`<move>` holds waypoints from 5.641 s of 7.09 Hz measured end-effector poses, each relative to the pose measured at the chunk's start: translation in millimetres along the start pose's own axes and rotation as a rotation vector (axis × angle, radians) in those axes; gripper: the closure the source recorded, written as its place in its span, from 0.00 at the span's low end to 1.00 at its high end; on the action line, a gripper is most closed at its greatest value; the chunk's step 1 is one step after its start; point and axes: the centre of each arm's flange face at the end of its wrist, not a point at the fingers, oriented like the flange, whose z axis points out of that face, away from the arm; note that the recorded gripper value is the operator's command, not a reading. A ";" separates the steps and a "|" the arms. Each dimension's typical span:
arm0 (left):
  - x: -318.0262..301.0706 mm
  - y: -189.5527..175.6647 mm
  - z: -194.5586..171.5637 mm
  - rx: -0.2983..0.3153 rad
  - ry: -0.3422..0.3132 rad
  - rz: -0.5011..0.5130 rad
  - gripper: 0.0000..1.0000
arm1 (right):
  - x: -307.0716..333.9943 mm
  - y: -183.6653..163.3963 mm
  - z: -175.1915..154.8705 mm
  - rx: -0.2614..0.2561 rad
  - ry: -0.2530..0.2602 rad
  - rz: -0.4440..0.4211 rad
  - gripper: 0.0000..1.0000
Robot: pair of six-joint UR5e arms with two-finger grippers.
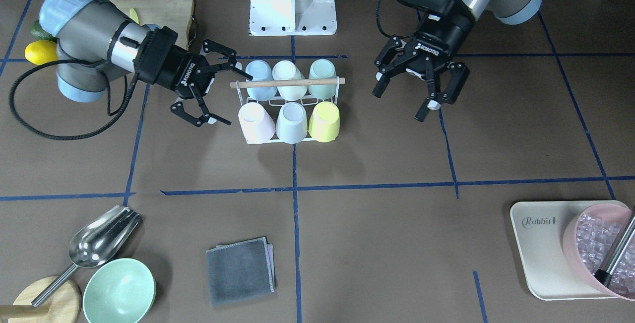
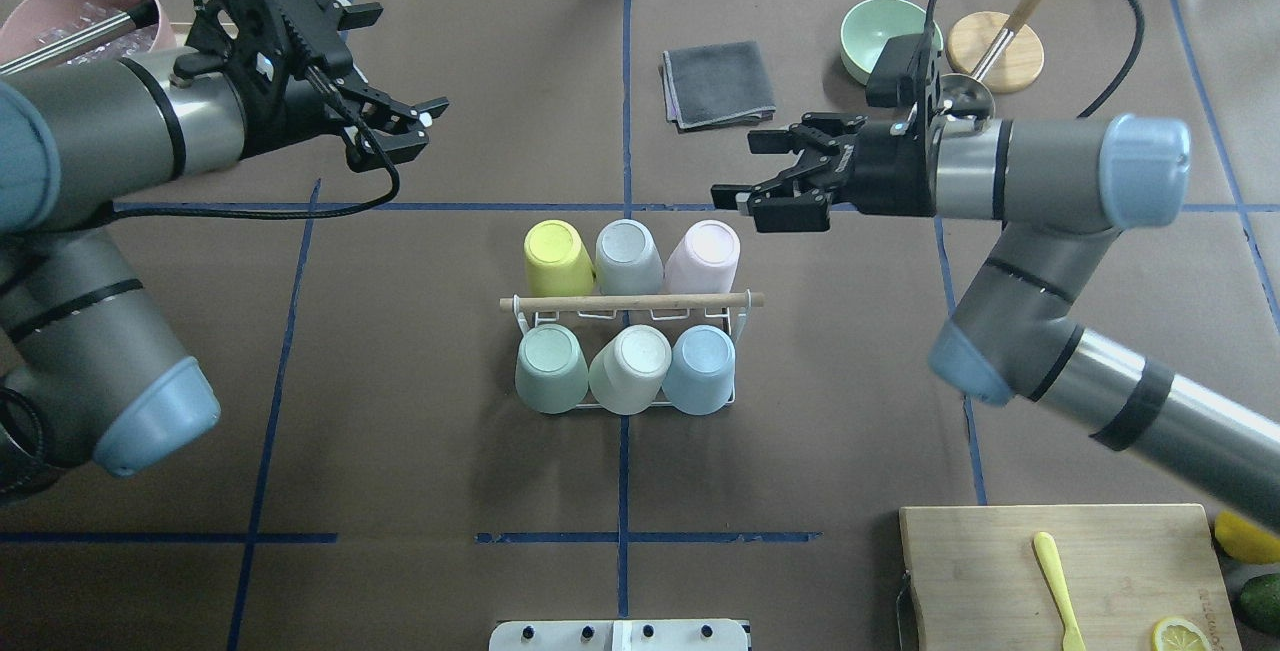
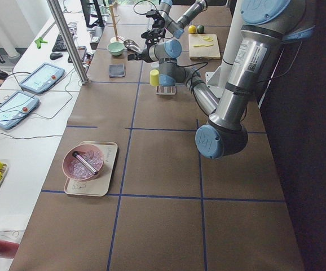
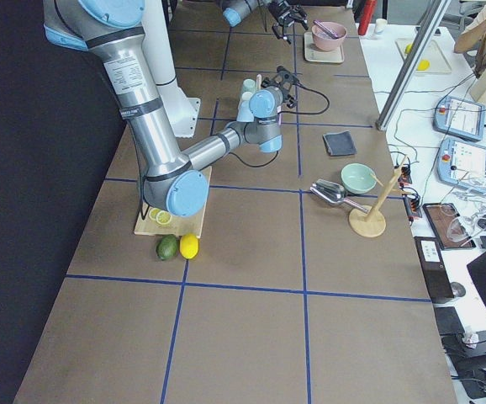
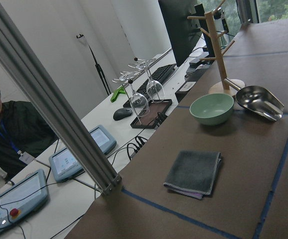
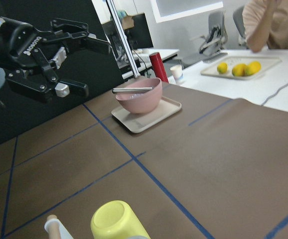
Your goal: Place cup on cup holder
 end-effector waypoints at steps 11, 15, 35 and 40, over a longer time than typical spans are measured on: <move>-285.6 311.4 -165.3 -0.890 -0.074 -0.950 0.00 | 219.1 116.0 -411.4 -0.376 0.811 0.785 0.00; -288.3 410.5 -217.1 -0.991 -0.093 -0.958 0.00 | 219.0 138.9 -476.4 -0.658 0.901 0.806 0.00; -296.5 426.2 -243.3 -0.937 -0.017 -0.951 0.00 | 245.9 162.2 -524.2 -0.650 0.889 0.757 0.00; -296.3 426.1 -243.5 -0.937 -0.016 -0.950 0.00 | 246.1 162.1 -523.4 -0.651 0.887 0.755 0.00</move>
